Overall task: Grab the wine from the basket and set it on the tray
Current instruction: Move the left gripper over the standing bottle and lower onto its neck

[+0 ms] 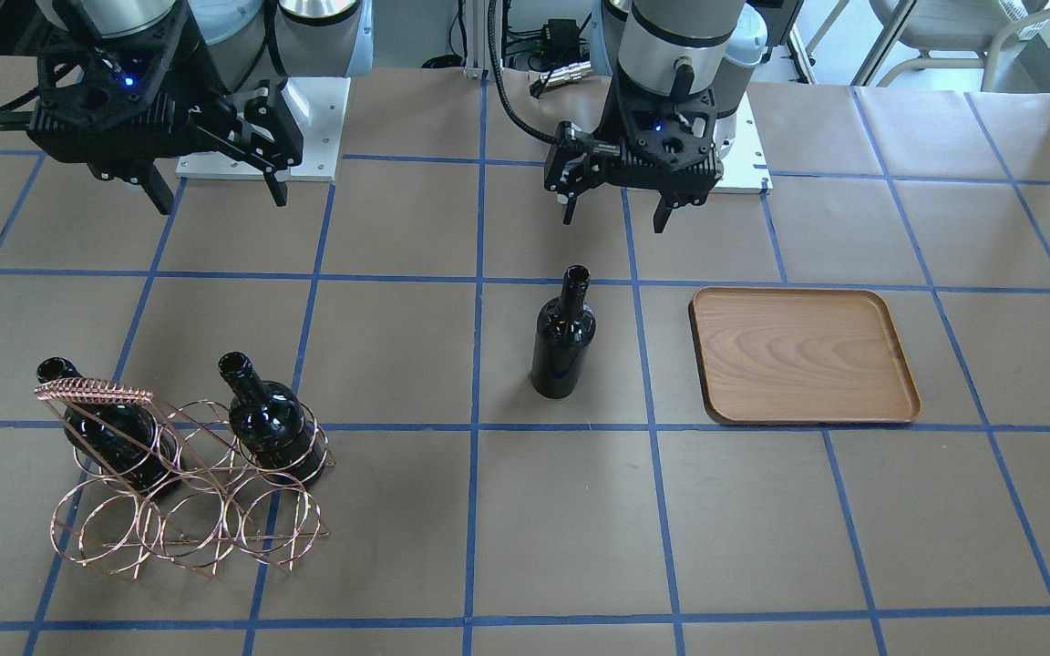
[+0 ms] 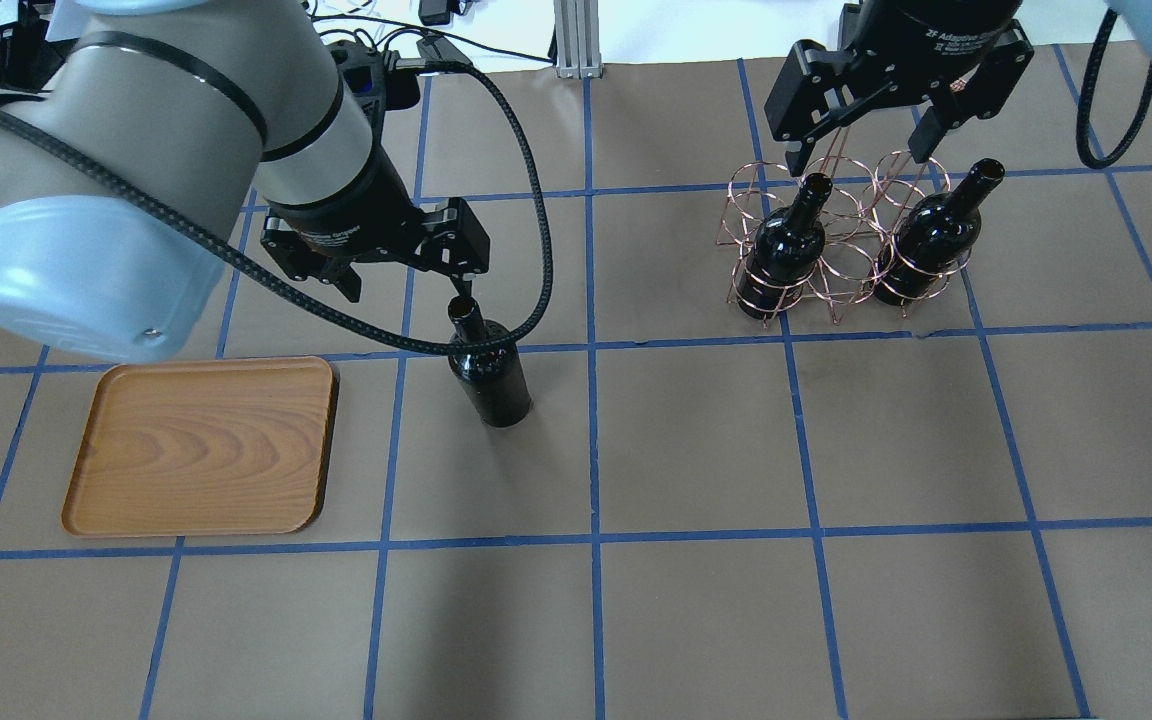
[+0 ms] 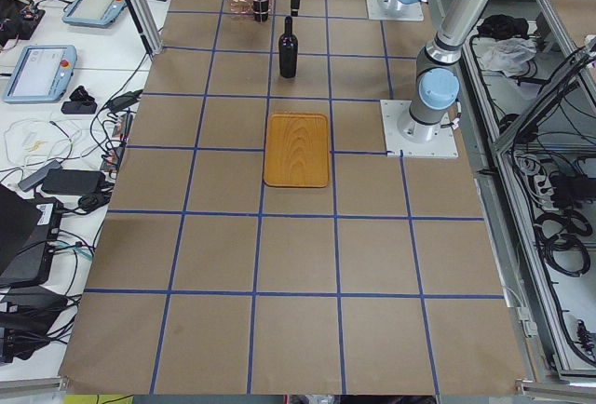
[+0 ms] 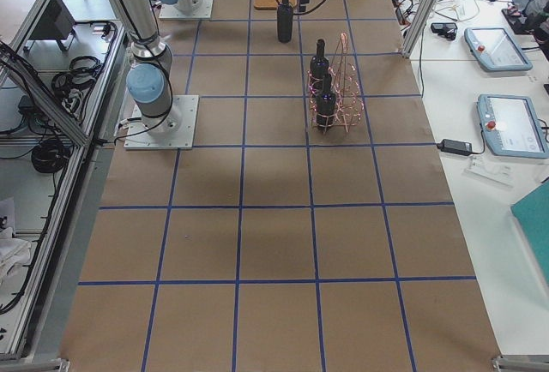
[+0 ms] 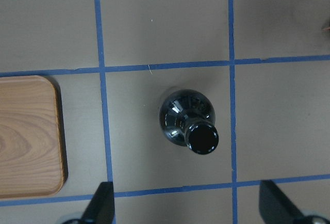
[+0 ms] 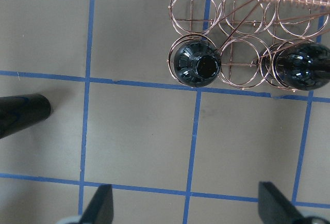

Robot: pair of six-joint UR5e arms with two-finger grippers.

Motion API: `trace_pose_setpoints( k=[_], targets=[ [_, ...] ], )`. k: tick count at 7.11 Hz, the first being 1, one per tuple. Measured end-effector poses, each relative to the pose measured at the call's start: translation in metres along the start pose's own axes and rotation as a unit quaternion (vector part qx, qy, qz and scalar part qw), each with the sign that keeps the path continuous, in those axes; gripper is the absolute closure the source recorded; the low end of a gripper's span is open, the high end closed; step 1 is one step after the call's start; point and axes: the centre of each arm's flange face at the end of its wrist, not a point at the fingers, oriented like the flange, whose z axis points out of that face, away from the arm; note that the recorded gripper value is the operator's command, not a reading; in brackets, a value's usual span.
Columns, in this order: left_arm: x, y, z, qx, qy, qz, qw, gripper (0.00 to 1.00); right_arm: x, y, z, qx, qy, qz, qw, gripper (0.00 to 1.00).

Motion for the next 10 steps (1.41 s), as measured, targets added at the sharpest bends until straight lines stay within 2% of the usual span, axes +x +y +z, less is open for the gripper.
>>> trace_pose_setpoints(
  k=[5,7,8,10],
  targets=[
    [0.008,-0.027,0.072,-0.031,-0.003,0.008,0.9995,0.16,0.003,0.016,-0.013,0.009,0.025,-0.002,0.9996,0.00],
    [0.009,-0.027,0.086,-0.044,-0.005,0.010,0.9990,0.28,0.003,0.014,-0.010,0.009,0.024,-0.002,0.9997,0.00],
    [0.009,-0.028,0.091,-0.048,-0.005,0.010,0.9988,0.41,0.003,0.013,-0.010,0.008,0.023,-0.003,0.9997,0.00],
    [0.009,-0.030,0.097,-0.054,-0.006,0.010,0.9985,0.44,0.003,0.014,-0.008,0.005,0.027,-0.001,0.9996,0.00]
  ],
)
